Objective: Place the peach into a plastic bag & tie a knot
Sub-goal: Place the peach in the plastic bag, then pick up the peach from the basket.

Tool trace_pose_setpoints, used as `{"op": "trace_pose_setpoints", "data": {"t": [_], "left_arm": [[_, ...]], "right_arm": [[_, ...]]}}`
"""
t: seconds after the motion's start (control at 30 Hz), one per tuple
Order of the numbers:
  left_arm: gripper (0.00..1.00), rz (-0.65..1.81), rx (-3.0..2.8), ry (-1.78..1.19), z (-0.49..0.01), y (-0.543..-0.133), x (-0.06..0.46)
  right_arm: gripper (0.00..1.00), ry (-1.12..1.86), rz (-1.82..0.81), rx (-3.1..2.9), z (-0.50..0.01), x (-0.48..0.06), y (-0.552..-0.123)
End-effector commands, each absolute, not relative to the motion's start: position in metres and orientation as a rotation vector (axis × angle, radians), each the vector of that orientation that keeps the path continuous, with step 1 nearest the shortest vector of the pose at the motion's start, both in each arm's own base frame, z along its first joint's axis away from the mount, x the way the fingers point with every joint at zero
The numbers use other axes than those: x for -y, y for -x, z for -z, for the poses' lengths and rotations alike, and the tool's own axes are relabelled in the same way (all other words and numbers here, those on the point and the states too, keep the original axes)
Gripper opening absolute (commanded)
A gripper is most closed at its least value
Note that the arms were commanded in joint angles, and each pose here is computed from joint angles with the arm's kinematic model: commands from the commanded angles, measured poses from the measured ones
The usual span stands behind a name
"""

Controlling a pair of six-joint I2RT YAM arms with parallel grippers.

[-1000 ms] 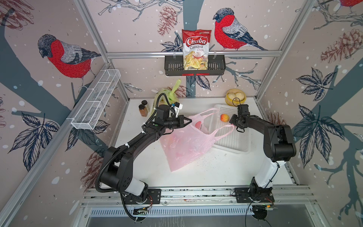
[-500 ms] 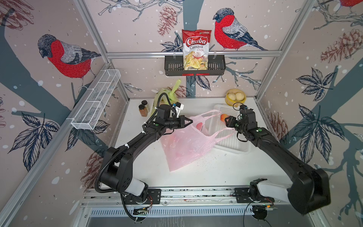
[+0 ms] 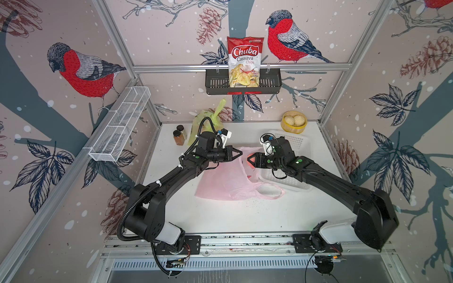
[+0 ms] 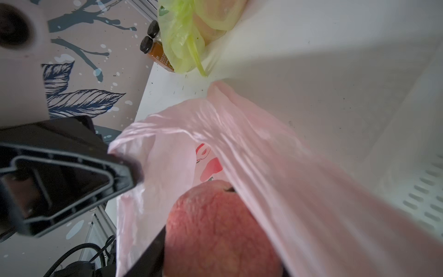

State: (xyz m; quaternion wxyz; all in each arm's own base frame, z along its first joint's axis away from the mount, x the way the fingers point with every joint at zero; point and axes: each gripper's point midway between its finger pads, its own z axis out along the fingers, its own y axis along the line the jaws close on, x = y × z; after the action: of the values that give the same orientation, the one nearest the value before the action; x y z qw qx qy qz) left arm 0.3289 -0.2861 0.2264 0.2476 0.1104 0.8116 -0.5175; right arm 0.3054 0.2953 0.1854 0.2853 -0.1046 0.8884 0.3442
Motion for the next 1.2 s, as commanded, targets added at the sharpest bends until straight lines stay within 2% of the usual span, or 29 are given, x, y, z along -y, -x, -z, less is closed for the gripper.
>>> {"op": "trace_pose_setpoints", "data": {"t": [0.0,0.1,0.17,0.3,0.6,0.73,0.93,1.17], "left_arm": [[0.0,1.415,-2.176,-0.303,-0.233,-0.331,0.287],[0.0,1.415,-2.176,-0.299,-0.232,-0.332,0.287],[0.0,1.415,-2.174,-0.29,-0.231,-0.335,0.285],[0.0,1.428,-2.164,-0.254,-0.229,-0.344,0.279],[0.0,1.42,-2.18,-0.254,-0.221,-0.35,0.278],[0.0,1.412,-2.189,-0.254,-0.218,-0.35,0.278],[0.0,1.414,-2.185,-0.255,-0.22,-0.349,0.278],[0.0,1.414,-2.186,-0.256,-0.219,-0.348,0.277]], "right_arm": [[0.8,0.274,-0.999,-2.356,-0.192,-0.31,-0.309],[0.89,0.288,-0.999,-2.358,-0.195,-0.311,-0.309],[0.9,0.301,-0.989,-2.342,-0.202,-0.307,-0.305],[0.83,0.298,-0.896,-2.27,-0.23,-0.28,-0.297],[0.73,0.024,-0.683,-2.001,-0.293,-0.153,-0.298],[0.71,-0.161,-0.606,-2.044,-0.266,-0.104,-0.32],[0.88,-0.318,-0.42,-2.22,-0.193,-0.073,-0.385],[0.95,-0.353,-0.313,-2.395,-0.127,-0.074,-0.451]]}}
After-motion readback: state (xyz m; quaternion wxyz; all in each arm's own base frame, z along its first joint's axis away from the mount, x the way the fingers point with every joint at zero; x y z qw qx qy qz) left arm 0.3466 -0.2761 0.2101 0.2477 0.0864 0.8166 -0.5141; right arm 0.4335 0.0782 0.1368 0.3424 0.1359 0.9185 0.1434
